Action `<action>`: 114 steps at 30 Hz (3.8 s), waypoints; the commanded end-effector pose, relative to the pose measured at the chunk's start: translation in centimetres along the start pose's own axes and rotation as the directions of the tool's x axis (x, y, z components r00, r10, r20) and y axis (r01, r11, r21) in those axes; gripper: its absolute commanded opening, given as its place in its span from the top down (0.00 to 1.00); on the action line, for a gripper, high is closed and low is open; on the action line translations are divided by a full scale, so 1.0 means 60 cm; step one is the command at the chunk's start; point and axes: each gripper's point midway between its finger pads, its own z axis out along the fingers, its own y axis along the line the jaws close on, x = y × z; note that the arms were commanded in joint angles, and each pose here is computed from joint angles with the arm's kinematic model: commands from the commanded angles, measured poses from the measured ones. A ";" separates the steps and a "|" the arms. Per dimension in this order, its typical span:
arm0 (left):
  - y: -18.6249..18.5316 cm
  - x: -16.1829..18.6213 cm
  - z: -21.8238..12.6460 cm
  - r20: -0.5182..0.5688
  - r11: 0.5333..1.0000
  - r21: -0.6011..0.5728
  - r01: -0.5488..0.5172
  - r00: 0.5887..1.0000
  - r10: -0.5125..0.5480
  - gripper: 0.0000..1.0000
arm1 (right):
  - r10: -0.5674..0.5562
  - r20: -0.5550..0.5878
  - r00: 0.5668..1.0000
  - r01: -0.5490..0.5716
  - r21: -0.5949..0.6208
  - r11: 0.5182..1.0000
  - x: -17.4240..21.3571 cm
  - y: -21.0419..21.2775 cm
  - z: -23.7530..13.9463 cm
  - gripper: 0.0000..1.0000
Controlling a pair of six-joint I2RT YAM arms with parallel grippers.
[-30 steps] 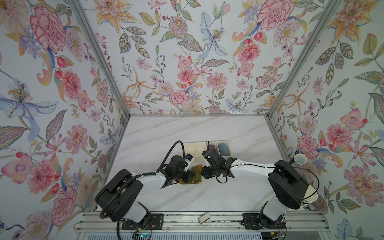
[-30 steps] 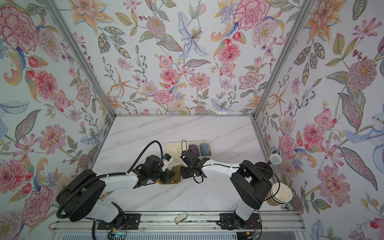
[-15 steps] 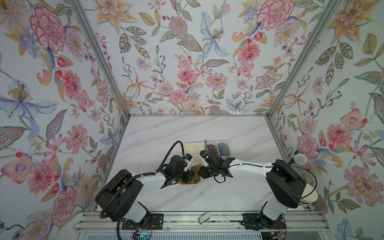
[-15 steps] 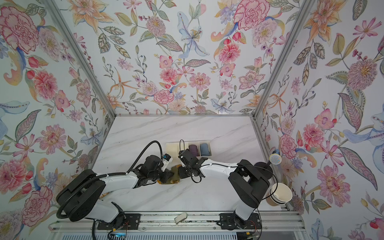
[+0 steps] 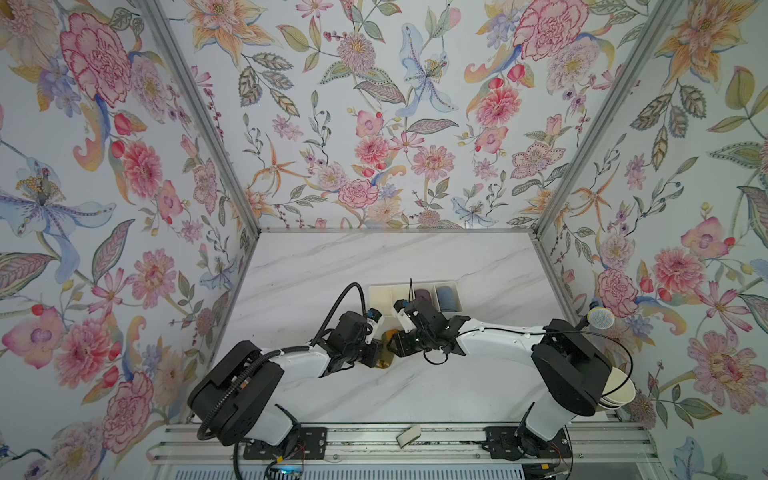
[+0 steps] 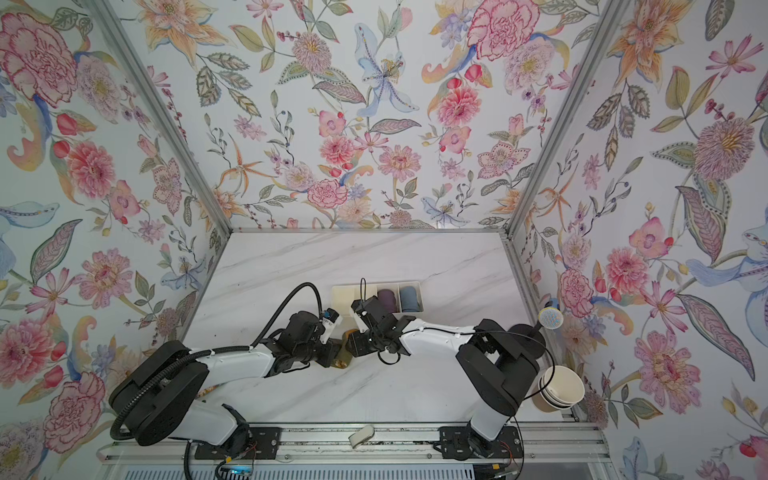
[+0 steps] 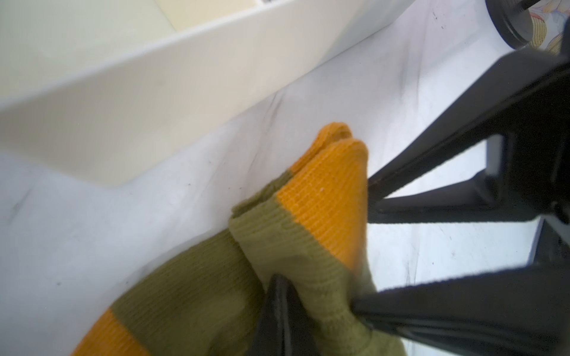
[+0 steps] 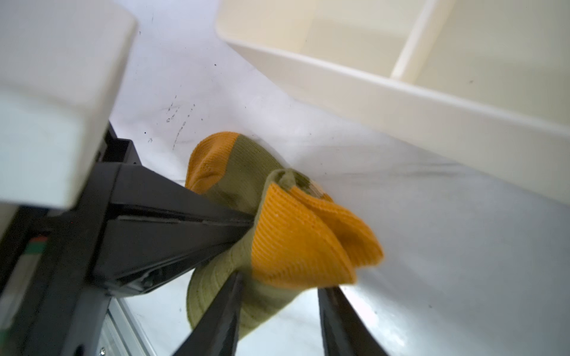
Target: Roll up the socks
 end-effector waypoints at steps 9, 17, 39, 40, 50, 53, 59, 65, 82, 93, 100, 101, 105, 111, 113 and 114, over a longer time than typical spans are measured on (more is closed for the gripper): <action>0.000 0.032 0.001 -0.035 0.999 0.024 0.047 0.998 -0.046 1.00 | 0.079 -0.080 0.994 -0.079 -0.007 0.997 0.033 -0.009 0.024 0.53; -0.002 0.029 0.001 -0.030 0.999 0.028 0.046 0.999 -0.045 1.00 | 0.115 -0.119 0.986 -0.115 0.009 0.993 0.048 -0.012 0.025 0.48; -0.023 0.036 0.005 -0.011 0.987 0.124 0.101 0.995 -0.100 1.00 | 0.091 -0.062 0.994 -0.093 -0.025 0.995 0.025 -0.009 0.051 0.48; -0.024 0.036 0.006 -0.011 0.987 0.128 0.101 0.995 -0.100 1.00 | 0.091 -0.062 0.994 -0.093 -0.027 0.995 0.025 -0.009 0.053 0.49; -0.034 0.037 0.015 -0.020 0.983 0.150 0.106 0.994 -0.104 1.00 | 0.089 -0.078 0.993 -0.092 -0.034 0.995 0.029 -0.009 0.060 0.87; -0.033 0.035 0.014 -0.026 0.985 0.140 0.096 0.995 -0.093 1.00 | 0.082 -0.087 0.993 -0.085 -0.024 0.996 0.031 -0.010 0.060 0.94; -0.015 0.024 0.002 -0.047 0.998 0.045 0.033 0.998 -0.031 1.00 | 0.079 -0.116 0.990 -0.076 0.033 0.997 0.041 -0.023 0.055 0.94; 0.009 -0.001 -0.028 -0.023 0.999 -0.052 -0.007 1.000 0.006 1.00 | 0.072 -0.134 0.988 -0.065 0.060 0.996 0.045 -0.028 0.052 0.95; -0.032 -0.031 -0.055 0.046 0.998 0.067 -0.006 0.999 0.003 1.00 | 0.066 -0.143 0.988 -0.056 0.074 0.996 0.044 -0.024 0.054 0.94; -0.053 -0.007 -0.042 0.000 0.989 0.147 0.011 1.000 -0.011 1.00 | 0.069 -0.144 0.987 -0.058 0.078 0.995 0.039 -0.025 0.054 0.93; -0.030 0.019 -0.028 -0.055 0.995 0.093 0.024 0.998 -0.019 1.00 | 0.064 -0.142 0.988 -0.054 0.077 0.996 0.037 -0.023 0.054 0.93; -0.026 0.023 -0.026 -0.063 0.996 0.082 0.025 0.998 -0.020 1.00 | 0.065 -0.142 0.988 -0.055 0.077 0.996 0.037 -0.024 0.054 0.93; -0.012 0.037 -0.017 -0.093 0.998 0.050 0.027 0.995 -0.022 1.00 | 0.064 -0.142 0.988 -0.054 0.077 0.996 0.039 -0.025 0.053 0.93; 0.011 0.059 -0.009 -0.140 0.999 -0.004 0.033 0.990 -0.033 1.00 | 0.060 -0.139 0.988 -0.050 0.074 0.996 0.037 -0.023 0.052 0.90; 0.017 0.063 -0.008 -0.144 0.999 -0.013 0.038 0.989 -0.039 1.00 | 0.058 -0.137 0.989 -0.049 0.072 0.996 0.036 -0.023 0.051 0.88; 0.020 0.065 -0.007 -0.145 0.999 -0.016 0.043 0.988 -0.045 1.00 | 0.058 -0.135 0.989 -0.049 0.071 0.996 0.035 -0.022 0.050 0.86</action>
